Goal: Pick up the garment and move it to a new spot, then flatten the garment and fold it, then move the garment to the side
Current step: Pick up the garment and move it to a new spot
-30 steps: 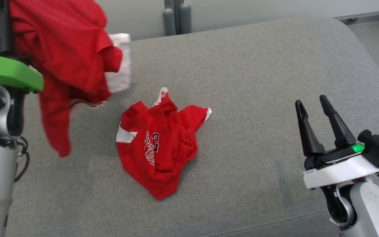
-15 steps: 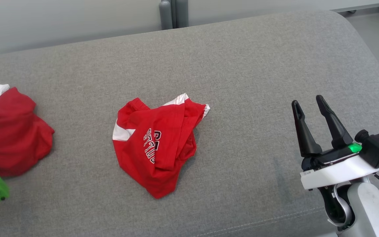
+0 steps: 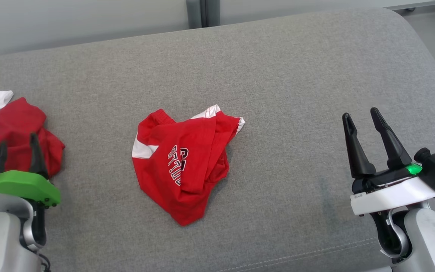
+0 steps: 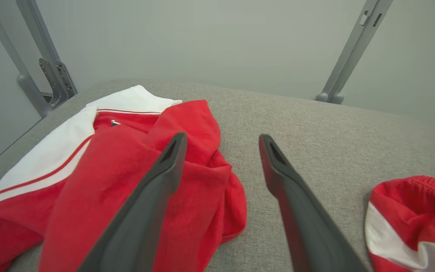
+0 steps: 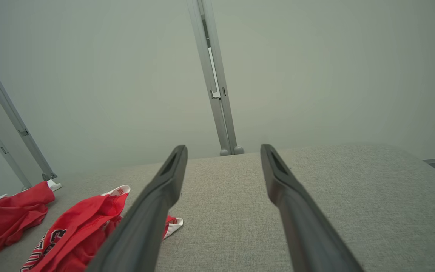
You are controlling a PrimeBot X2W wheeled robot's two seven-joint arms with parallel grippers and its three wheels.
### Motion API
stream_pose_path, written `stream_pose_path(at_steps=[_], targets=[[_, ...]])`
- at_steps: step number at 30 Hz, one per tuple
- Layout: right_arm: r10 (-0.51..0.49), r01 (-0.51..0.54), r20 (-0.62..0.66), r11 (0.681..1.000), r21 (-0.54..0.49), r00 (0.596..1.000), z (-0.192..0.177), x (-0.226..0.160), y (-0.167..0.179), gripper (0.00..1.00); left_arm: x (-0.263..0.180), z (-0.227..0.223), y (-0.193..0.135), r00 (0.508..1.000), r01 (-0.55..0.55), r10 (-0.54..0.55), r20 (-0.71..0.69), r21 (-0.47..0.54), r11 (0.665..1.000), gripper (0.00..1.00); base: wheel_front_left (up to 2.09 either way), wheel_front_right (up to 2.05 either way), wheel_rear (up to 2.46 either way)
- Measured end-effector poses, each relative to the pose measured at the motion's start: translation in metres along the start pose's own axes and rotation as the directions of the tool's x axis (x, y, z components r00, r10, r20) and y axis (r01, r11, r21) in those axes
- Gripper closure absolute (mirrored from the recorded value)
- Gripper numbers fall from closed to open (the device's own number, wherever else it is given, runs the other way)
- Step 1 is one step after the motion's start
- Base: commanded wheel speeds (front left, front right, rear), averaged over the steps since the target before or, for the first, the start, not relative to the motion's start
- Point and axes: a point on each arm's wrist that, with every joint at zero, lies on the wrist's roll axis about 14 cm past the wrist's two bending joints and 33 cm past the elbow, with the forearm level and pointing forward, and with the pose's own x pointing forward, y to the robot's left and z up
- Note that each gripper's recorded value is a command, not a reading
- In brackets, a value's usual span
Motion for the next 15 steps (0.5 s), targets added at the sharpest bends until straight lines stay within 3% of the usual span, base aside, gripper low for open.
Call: stream_pose_path(at_steps=[7,15], targets=[[0.025,-0.025,0.000,1.000,0.016,1.000,-0.001,0.003,0.008,0.00,-0.011,0.007,-0.058,0.984,0.175,-0.173,0.043,-0.045,0.984,0.00,0.00,0.00,0.00],[0.053,-0.052,-0.022,0.998,0.043,0.998,-0.009,0.003,0.019,0.00,-0.023,0.006,-0.117,0.936,0.351,-0.349,0.041,-0.077,0.933,0.00,0.00,0.00,0.00]])
